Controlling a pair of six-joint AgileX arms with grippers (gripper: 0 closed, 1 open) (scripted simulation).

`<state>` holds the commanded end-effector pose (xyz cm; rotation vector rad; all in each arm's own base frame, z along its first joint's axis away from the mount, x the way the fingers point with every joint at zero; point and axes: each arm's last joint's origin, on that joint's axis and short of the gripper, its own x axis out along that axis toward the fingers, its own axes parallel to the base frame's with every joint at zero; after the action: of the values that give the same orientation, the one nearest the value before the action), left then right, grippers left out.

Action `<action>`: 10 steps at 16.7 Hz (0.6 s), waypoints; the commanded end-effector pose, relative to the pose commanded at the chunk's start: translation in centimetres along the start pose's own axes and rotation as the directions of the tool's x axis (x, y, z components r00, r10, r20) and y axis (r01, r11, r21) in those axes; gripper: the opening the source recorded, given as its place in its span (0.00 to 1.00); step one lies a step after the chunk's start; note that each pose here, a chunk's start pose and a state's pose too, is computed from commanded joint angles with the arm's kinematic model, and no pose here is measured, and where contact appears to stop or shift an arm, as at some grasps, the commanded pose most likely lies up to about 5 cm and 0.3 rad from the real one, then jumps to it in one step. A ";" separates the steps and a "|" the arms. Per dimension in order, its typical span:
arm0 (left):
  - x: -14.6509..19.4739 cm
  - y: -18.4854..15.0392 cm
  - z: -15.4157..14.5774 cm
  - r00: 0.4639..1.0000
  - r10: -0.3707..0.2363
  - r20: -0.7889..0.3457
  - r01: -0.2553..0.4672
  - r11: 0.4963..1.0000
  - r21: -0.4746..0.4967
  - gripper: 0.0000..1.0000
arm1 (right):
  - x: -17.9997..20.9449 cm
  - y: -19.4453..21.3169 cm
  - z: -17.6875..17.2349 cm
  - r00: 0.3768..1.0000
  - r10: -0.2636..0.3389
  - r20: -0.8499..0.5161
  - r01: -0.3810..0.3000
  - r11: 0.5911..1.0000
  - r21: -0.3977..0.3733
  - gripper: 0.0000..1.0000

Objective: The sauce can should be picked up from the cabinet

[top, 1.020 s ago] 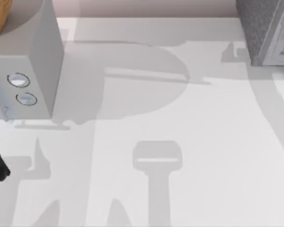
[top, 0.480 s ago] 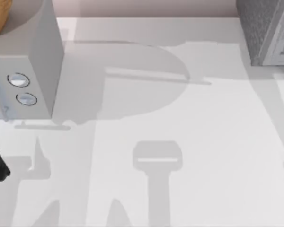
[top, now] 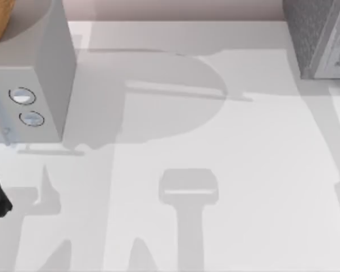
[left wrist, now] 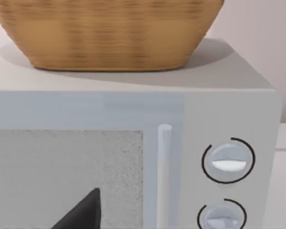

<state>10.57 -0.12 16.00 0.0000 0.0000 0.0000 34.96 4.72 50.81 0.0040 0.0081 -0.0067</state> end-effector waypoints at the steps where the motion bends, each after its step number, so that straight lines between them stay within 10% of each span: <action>1: 0.0 0.0 0.0 1.000 0.000 0.000 0.000 1.000 0.000 1.00 | 0.2 0.0 0.0 1.000 -0.001 0.000 0.001 1.000 0.000 1.00; 10: 0.0 0.0 0.0 1.000 0.000 0.000 0.000 1.000 0.000 1.00 | 5.6 -0.2 0.3 1.000 -0.003 0.007 0.003 1.000 0.001 1.00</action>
<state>10.57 -0.12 16.00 0.0000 0.0000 0.0000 40.53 4.52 51.04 0.0049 0.0011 -0.0099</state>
